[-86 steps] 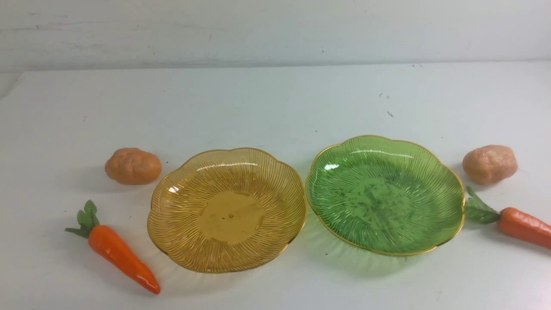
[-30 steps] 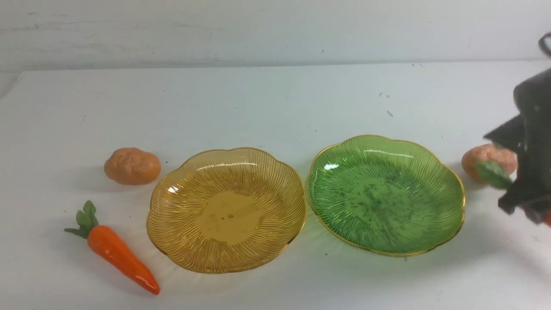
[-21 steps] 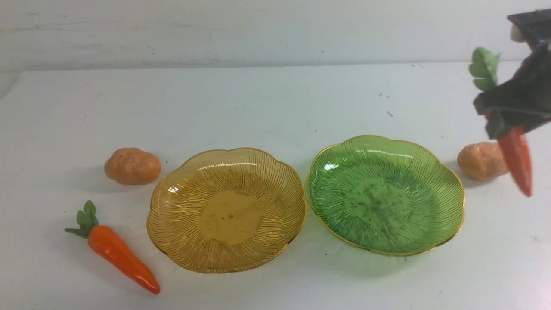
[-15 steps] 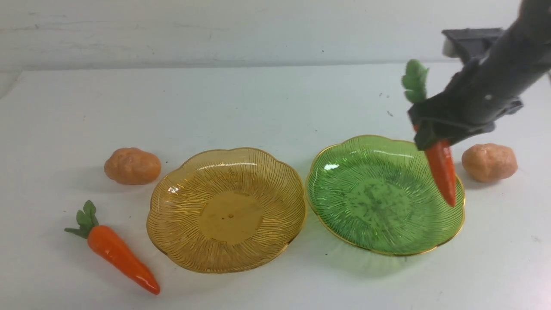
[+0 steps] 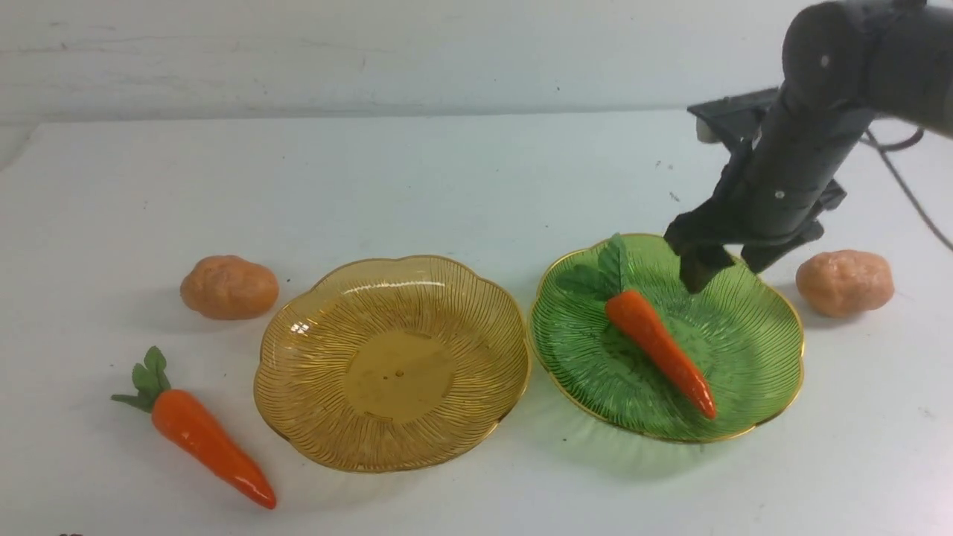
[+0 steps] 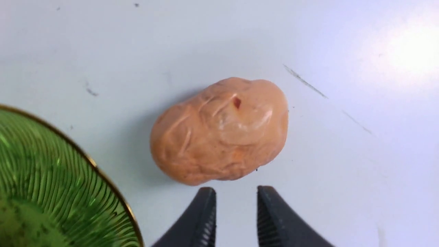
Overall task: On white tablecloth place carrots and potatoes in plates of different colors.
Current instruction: 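Pick up the potato from the right side of the table and place it in a plate with the right gripper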
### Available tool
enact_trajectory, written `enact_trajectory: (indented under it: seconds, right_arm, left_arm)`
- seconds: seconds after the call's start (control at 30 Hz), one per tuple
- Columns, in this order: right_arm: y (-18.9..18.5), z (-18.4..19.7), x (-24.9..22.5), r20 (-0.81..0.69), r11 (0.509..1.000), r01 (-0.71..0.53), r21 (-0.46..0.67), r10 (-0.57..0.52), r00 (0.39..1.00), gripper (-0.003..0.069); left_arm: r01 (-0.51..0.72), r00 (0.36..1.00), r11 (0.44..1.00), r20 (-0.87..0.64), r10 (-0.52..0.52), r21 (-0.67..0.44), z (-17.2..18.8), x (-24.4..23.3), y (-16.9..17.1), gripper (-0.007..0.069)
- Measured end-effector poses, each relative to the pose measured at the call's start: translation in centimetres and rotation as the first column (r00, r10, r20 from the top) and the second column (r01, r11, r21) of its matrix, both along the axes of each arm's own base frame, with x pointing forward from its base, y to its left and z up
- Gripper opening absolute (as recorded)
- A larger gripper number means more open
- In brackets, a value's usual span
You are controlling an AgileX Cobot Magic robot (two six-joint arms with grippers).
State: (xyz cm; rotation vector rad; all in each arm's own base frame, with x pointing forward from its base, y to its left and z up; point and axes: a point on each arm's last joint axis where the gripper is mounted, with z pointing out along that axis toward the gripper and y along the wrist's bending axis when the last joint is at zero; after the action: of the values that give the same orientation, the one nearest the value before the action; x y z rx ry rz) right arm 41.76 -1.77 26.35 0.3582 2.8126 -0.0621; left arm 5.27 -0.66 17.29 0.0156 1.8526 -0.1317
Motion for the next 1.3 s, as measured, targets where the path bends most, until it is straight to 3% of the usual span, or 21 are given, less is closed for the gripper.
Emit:
enact_trajectory:
  seconds: [0.1, 0.27, 0.33, 0.4, 0.53, 0.77, 0.97, 1.3]
  right_arm:
    - [-0.4, -0.8, 0.3, -0.015, 0.998, 0.058, 0.021, -0.058, 0.998, 0.0261]
    - [-0.1, -2.0, 0.6, -0.041, 0.974, 0.205, 0.093, -0.202, 0.978, 0.0511]
    - [0.0, -2.5, 0.8, -0.051, 0.939, 0.319, 0.131, -0.315, 0.948, 0.0622]
    - [0.0, -3.0, 1.0, -0.065, 0.888, 0.431, 0.16, -0.426, 0.902, 0.0668]
    - [0.0, -4.1, 1.4, -0.103, 0.778, 0.597, 0.197, -0.589, 0.802, 0.0687]
    - [-0.1, -5.9, 2.1, -0.121, 0.651, 0.727, 0.217, -0.721, 0.682, 0.0689]
    - [-0.4, -7.3, 3.1, -0.066, 0.634, 0.734, 0.244, -0.745, 0.664, 0.0689]
    - [-0.5, -11.0, 3.7, -0.111, 0.617, 0.761, 0.202, -0.757, 0.643, 0.0675]
  left_arm:
    - [0.0, 1.0, 1.0, 0.0, 0.0, 0.0, 0.0, 0.0, 0.0, -0.0003]
    - [0.0, 1.0, 1.0, 0.0, 0.0, 0.0, 0.0, 0.0, 0.0, -0.0003]
    - [0.0, 1.0, 1.0, 0.0, 0.0, 0.0, 0.0, 0.0, 0.0, -0.0003]
    - [0.0, 1.0, 1.0, 0.0, 0.0, 0.0, 0.0, 0.0, 0.0, -0.0003]
    - [0.0, 1.0, 1.0, 0.0, 0.0, 0.0, 0.0, 0.0, 0.0, -0.0003]
    - [0.0, 1.0, 1.0, 0.0, 0.0, 0.0, 0.0, 0.0, 0.0, -0.0003]
    - [0.0, 1.0, 1.0, 0.0, 0.0, 0.0, 0.0, 0.0, 0.0, -0.0003]
    - [0.0, 1.0, 1.0, 0.0, 0.0, 0.0, 0.0, 0.0, 0.0, -0.0003]
